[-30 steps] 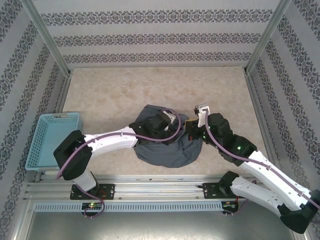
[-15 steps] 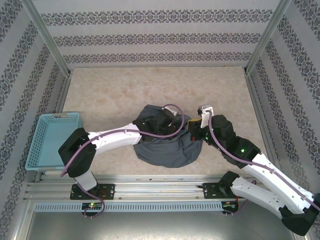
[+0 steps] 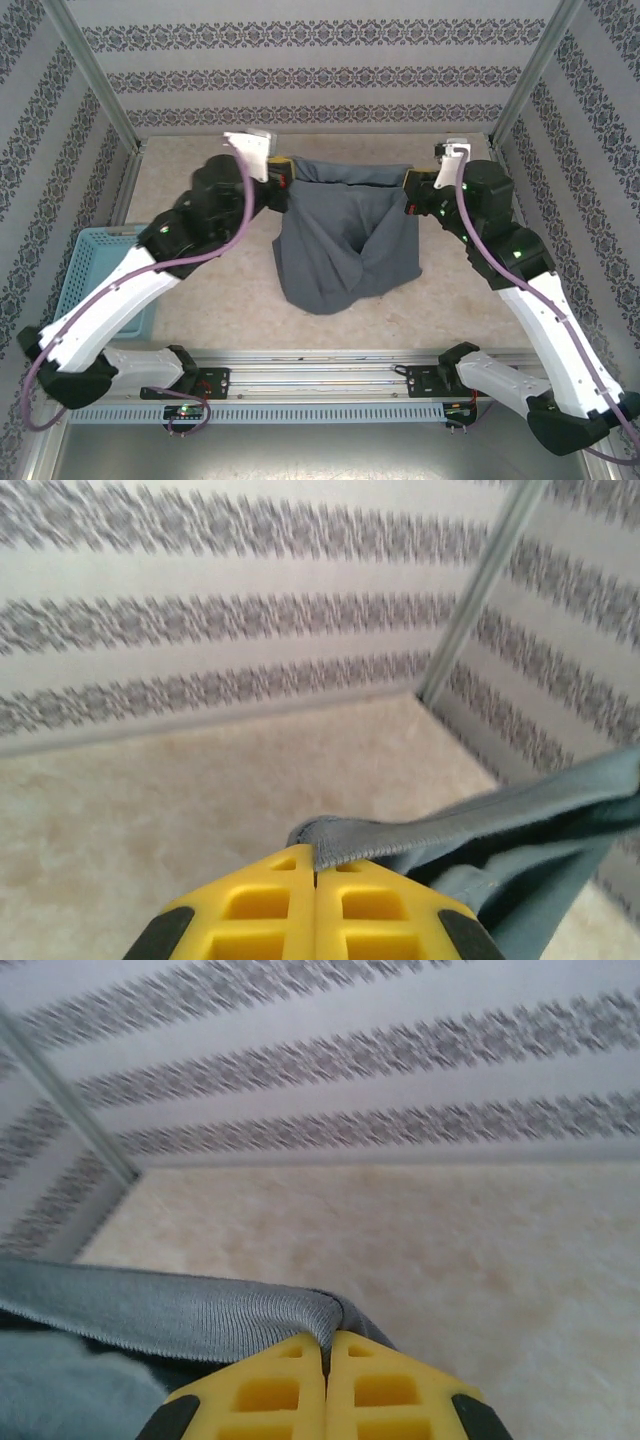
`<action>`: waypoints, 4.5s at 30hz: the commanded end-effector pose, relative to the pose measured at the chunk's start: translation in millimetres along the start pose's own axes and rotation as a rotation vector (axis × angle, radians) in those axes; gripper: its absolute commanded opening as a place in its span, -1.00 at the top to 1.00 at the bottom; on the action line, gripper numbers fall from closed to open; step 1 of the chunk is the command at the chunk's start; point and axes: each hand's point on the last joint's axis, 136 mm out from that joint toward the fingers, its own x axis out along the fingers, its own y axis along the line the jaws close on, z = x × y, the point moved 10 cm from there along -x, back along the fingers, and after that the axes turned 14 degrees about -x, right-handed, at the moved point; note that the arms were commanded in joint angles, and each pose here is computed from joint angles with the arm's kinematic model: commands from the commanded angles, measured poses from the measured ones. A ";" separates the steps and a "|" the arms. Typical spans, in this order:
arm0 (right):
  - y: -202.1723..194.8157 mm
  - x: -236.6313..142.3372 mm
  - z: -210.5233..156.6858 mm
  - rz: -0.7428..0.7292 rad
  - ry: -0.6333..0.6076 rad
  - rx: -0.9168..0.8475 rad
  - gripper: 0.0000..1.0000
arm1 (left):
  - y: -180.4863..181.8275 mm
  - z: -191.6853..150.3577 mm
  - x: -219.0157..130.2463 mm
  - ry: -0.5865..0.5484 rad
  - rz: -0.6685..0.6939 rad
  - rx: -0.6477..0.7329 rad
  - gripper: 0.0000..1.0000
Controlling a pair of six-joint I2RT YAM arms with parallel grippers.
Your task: Fold the inside-out t-shirt
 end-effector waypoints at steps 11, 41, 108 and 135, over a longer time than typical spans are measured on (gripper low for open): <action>66.0 108.5 -60.4 0.282 0.256 -0.075 1.00 | 151.2 -118.3 97.6 0.512 0.528 -0.192 1.00; 84.8 266.0 -48.6 0.420 0.364 0.005 1.00 | 124.3 -169.8 153.4 0.609 0.083 -0.261 -0.14; 72.3 145.8 -157.8 0.072 0.509 -0.292 0.26 | 153.0 -124.7 108.0 0.510 0.114 -0.396 1.00; 100.6 249.8 -219.7 0.270 0.549 -0.289 0.19 | 150.8 -121.8 99.4 0.505 0.111 -0.388 1.00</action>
